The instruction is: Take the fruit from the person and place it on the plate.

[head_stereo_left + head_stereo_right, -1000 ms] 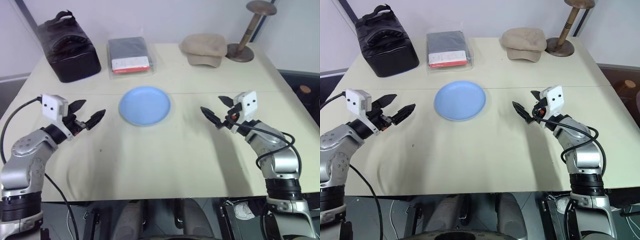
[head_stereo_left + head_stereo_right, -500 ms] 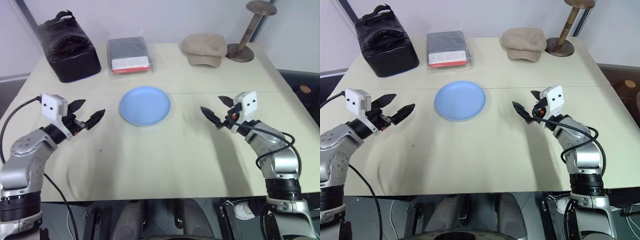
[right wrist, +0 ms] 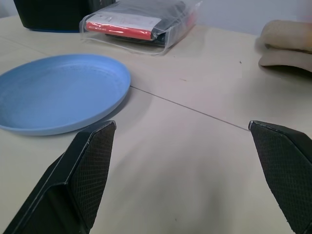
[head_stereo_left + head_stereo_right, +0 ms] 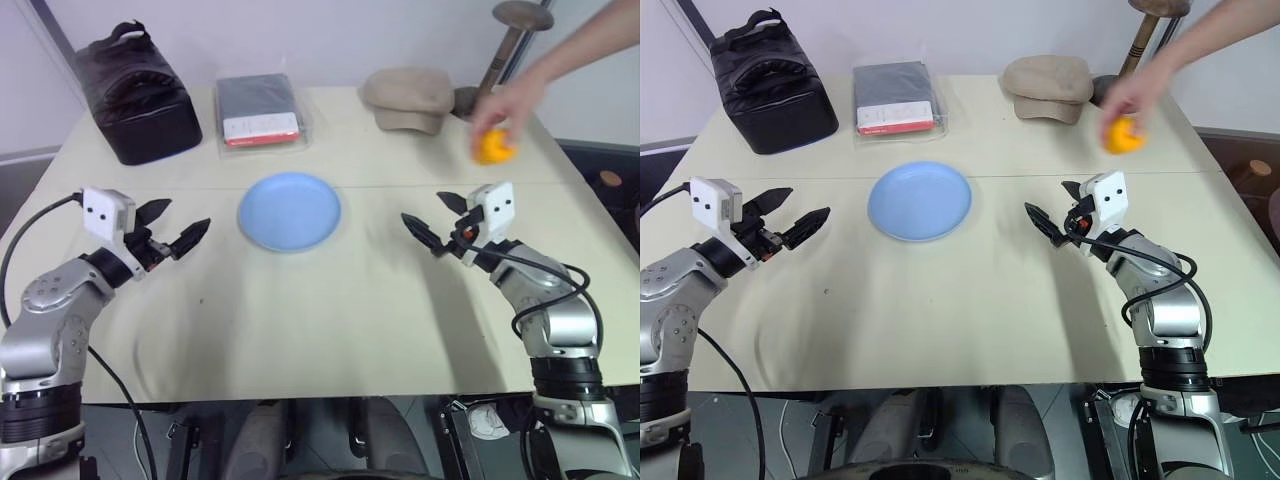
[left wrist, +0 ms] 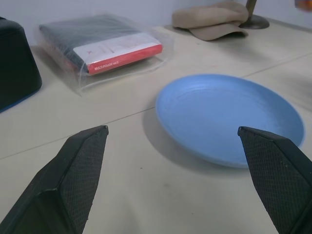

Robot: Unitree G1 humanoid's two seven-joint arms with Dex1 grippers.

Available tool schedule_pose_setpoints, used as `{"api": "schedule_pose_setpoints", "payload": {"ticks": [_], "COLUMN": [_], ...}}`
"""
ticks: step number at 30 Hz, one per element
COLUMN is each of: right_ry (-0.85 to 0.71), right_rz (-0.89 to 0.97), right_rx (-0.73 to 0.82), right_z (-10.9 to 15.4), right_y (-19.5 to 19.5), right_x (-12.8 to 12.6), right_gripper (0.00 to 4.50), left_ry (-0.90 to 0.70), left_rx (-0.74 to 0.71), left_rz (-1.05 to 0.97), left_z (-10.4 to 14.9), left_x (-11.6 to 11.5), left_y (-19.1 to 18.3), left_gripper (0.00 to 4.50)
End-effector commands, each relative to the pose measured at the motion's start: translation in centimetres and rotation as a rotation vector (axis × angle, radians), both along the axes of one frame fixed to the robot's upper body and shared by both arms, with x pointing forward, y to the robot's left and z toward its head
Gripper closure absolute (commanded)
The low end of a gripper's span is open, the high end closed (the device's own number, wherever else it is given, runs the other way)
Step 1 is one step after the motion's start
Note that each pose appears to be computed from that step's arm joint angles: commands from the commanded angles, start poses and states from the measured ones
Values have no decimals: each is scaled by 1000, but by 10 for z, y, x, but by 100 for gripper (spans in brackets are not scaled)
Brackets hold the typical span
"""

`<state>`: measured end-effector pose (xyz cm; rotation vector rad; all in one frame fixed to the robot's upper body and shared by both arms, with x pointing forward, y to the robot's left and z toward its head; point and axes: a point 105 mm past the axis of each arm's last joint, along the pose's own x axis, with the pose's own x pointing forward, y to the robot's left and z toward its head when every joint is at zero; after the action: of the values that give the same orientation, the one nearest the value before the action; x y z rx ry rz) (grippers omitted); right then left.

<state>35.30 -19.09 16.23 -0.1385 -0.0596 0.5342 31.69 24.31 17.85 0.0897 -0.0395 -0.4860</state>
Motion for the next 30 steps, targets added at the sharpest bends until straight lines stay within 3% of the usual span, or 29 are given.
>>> {"api": "schedule_pose_setpoints", "payload": {"ticks": [1, 11, 14, 18, 22, 27, 30], "right_ry": [-50, -49, -49, -48, -53, -67, -144], "right_rz": [-11, -11, -11, -8, -12, -35, -70], "right_rx": [-7, -7, -9, -15, -18, -30, -24], "right_z": [13, 12, 13, 14, 16, 20, 44], "right_y": [-5, -4, -4, -5, -7, -12, -13], "right_x": [-1, -1, -1, 0, -2, -7, -10], "right_gripper": [0, 0, 0, 0, 0, 0, 0], "left_ry": [-58, -71, -98, -160, -159, -144, -131], "left_rx": [16, 9, 0, -45, -57, -39, -33], "left_rz": [10, -11, -116, -366, -552, -629, -636], "left_z": [14, 21, 40, 87, 106, 107, 100], "left_x": [-2, -3, -10, -24, -34, -31, -22], "left_y": [2, 1, -8, -37, -61, -75, -78], "left_gripper": [4, 4, 4, 4, 4, 4, 4]}}
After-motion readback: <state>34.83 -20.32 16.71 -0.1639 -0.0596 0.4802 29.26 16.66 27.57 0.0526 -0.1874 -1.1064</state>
